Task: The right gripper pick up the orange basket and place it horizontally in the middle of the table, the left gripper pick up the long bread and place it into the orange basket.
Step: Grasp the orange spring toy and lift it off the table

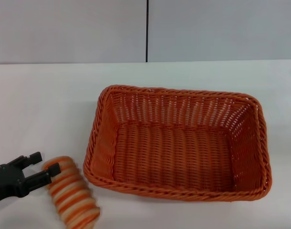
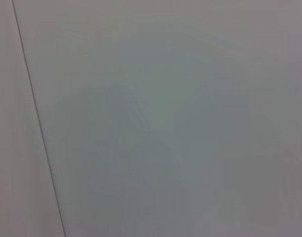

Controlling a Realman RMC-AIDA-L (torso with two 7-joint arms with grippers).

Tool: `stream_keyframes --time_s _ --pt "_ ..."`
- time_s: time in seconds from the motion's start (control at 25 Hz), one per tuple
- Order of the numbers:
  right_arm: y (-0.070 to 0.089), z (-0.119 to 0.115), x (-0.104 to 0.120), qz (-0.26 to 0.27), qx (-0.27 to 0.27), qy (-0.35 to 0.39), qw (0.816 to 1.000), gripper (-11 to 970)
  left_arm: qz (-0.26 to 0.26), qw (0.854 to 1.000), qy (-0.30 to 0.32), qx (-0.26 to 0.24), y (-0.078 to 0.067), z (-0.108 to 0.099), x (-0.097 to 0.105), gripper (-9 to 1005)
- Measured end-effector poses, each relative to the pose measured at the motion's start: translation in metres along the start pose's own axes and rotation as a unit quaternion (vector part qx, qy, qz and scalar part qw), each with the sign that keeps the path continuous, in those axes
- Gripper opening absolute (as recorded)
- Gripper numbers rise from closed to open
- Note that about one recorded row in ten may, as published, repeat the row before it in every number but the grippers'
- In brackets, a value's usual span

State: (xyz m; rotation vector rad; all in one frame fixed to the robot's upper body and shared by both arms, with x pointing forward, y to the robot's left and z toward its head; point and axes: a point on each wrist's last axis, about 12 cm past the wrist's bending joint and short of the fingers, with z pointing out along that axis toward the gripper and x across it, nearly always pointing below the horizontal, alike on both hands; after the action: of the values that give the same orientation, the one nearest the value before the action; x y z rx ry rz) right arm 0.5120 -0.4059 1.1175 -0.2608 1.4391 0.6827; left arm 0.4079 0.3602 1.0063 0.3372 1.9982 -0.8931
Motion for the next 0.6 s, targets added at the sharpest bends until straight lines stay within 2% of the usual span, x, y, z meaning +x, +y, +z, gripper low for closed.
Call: stream_keyframes --time_s 0.6 --pt "-0.0007 0.0064 -0.0005 -0.001 -0.001 0.001 1.0 515 0.002 1.0 0.013 0.019 -0.0031 0.0029 0.0002 861"
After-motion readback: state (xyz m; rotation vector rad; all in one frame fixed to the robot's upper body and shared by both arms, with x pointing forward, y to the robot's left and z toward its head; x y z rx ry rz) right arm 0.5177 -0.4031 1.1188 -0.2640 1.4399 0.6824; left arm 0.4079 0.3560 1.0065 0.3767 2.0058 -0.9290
